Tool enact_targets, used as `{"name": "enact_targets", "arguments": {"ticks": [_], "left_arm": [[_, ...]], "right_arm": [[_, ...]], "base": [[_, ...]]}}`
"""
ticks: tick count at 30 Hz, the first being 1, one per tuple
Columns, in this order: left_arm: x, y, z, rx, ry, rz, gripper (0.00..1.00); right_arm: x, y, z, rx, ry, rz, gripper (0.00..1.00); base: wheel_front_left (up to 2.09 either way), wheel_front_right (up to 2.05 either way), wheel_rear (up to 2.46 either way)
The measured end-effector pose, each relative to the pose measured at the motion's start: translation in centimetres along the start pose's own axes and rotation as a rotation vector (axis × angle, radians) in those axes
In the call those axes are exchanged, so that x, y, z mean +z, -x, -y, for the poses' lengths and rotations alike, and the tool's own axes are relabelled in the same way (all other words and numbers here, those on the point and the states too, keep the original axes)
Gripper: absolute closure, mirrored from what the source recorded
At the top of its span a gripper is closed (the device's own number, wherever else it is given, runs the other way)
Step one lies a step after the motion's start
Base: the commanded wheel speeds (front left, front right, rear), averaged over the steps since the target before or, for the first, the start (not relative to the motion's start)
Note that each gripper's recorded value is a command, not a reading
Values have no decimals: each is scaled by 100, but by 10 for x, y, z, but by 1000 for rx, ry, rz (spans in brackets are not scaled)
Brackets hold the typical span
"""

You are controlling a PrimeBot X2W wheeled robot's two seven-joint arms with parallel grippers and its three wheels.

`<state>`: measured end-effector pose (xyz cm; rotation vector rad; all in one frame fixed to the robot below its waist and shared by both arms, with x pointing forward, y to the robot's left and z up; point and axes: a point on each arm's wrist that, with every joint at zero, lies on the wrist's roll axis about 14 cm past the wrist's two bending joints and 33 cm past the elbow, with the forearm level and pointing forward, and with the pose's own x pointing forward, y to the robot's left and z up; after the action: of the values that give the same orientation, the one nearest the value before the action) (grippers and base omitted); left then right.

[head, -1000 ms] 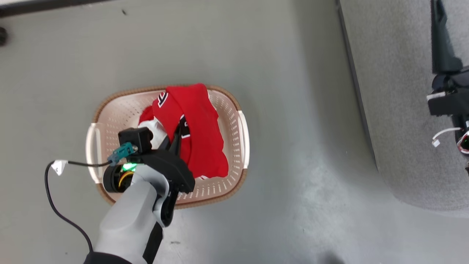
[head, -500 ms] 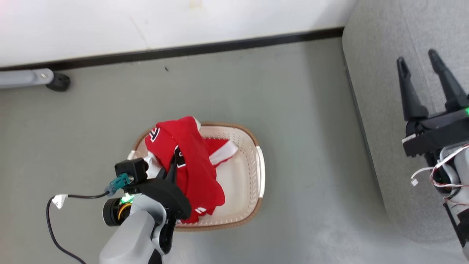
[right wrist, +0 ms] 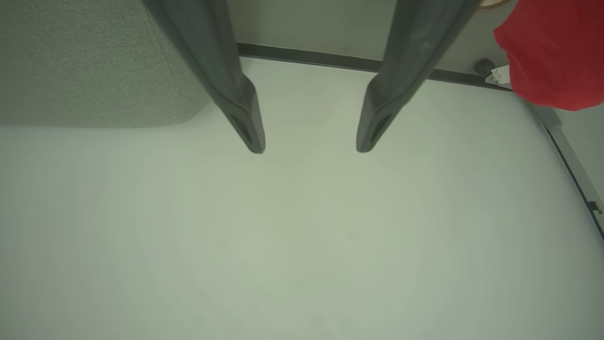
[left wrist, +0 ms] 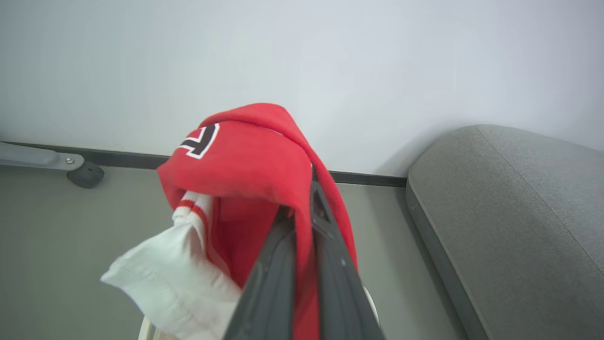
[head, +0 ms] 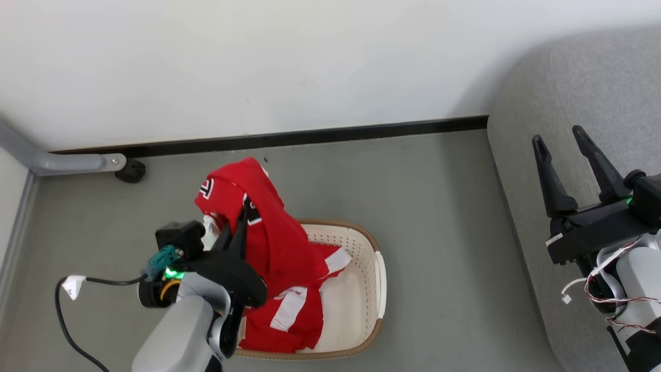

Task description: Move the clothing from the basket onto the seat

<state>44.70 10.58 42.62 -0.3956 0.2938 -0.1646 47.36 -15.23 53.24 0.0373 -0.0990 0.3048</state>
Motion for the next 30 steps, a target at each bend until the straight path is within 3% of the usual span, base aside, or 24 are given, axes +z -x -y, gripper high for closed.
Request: {"name": "enact_targets", "arguments": {"ticks": [7,19,30], "left_arm": [[57,4,7,-22,-57,164,100],[120,22,48,-134,-146,376,100],[143,48,68,-193,-177,477,100]], "right_arm": [[13,-1,-11,27,6,31,0],[13,4,-21,41,0,24,0],[10,16,-35,49,-30,16,0]], "base": [[0,0,0],[0,0,0],[0,0,0]]}}
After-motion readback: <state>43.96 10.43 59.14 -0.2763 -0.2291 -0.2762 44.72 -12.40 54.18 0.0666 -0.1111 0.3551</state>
